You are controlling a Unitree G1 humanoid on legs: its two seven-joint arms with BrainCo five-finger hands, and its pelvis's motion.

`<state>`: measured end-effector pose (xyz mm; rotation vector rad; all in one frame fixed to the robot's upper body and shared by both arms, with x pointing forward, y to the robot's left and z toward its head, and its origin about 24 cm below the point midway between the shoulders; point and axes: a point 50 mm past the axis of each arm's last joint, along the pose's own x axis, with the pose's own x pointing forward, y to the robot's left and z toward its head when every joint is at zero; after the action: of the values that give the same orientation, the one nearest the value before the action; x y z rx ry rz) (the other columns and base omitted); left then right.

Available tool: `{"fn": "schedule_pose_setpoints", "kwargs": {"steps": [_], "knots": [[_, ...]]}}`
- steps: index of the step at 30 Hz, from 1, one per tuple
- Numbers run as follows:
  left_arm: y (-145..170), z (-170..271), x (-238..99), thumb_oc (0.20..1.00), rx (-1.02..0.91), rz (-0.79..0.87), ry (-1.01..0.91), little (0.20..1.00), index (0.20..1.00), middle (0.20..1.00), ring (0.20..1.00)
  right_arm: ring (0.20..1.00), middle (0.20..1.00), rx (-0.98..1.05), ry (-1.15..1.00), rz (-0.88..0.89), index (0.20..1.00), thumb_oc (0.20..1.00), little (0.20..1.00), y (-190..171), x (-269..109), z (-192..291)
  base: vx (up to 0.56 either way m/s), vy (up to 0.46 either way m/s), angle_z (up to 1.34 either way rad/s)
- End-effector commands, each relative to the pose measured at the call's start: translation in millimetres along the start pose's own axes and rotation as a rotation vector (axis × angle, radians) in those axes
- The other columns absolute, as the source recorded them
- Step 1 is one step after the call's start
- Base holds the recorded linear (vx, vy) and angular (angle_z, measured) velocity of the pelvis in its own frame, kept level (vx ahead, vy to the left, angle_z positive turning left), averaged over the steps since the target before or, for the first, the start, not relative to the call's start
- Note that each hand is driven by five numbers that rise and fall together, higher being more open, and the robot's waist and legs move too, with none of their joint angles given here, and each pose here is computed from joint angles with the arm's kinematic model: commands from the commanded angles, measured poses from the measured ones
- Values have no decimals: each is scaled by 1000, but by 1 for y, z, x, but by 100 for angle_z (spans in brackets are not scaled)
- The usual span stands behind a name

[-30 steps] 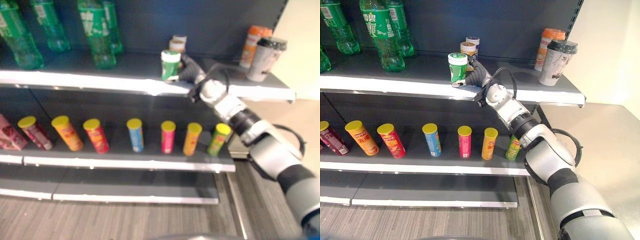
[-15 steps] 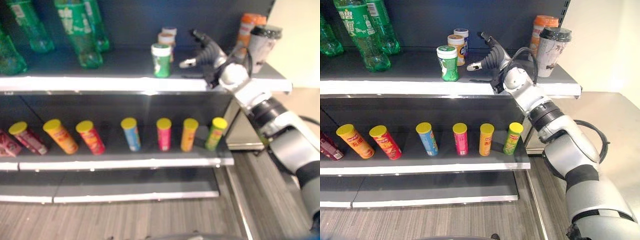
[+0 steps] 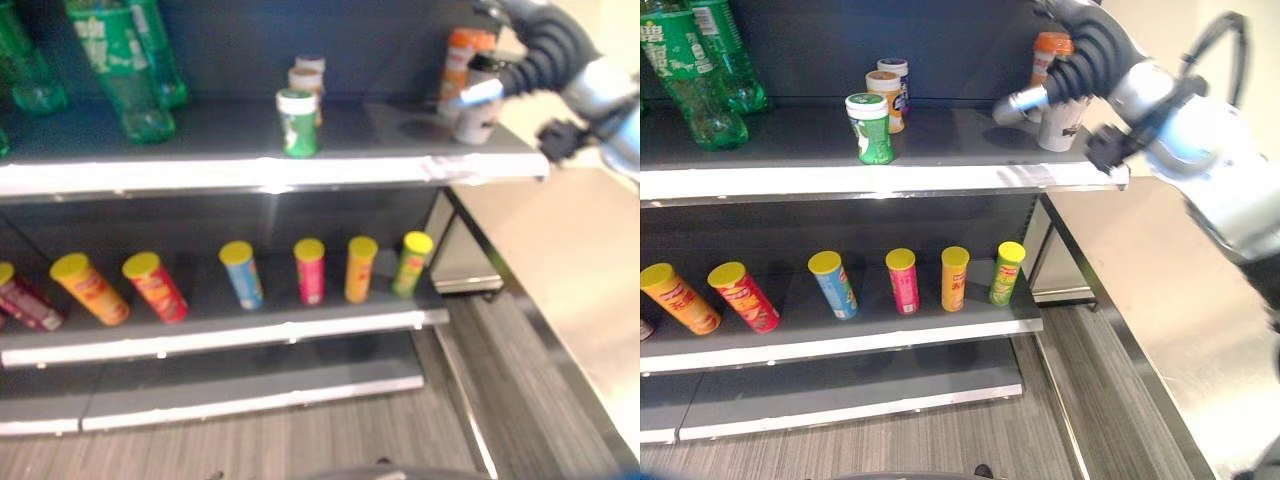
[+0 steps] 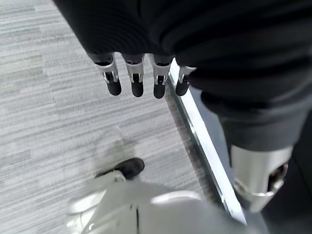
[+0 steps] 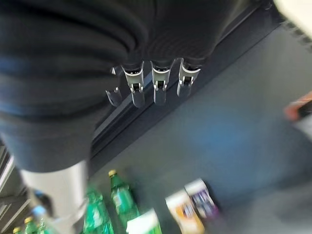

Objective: Put the goods on the table back onto the shelves and tidy them up.

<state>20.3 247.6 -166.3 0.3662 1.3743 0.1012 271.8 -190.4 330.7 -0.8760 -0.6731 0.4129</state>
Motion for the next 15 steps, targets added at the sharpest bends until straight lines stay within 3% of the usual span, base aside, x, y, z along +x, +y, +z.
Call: {"fn": "schedule_pose_setpoints", "kwargs": {"steps": [1,3,7,13,15], "knots": [[6,5,2,1000,-27,-2,4,1000,1000,1000,1000,1000,1000,101,-41,-37,1000,1000,1000,-31,-25,12,2,-9,-10],[-1,3,1,1000,-46,-19,7,1000,1000,1000,1000,1000,1000,101,-49,-109,1000,1000,1000,-48,-40,17,1,-5,-4],[-5,0,1,1000,-30,-31,8,1000,1000,1000,1000,1000,1000,136,-26,-459,1000,1000,1000,-83,-104,4,9,1,-7],[-6,-3,0,1000,-17,-35,24,1000,1000,1000,1000,1000,1000,185,53,-590,1000,1000,1000,-77,-150,-9,2,-2,-9],[-3,-6,0,1000,-24,-29,34,1000,1000,1000,1000,1000,1000,217,141,-583,1000,1000,1000,-60,-166,-20,-2,-6,-2]]}}
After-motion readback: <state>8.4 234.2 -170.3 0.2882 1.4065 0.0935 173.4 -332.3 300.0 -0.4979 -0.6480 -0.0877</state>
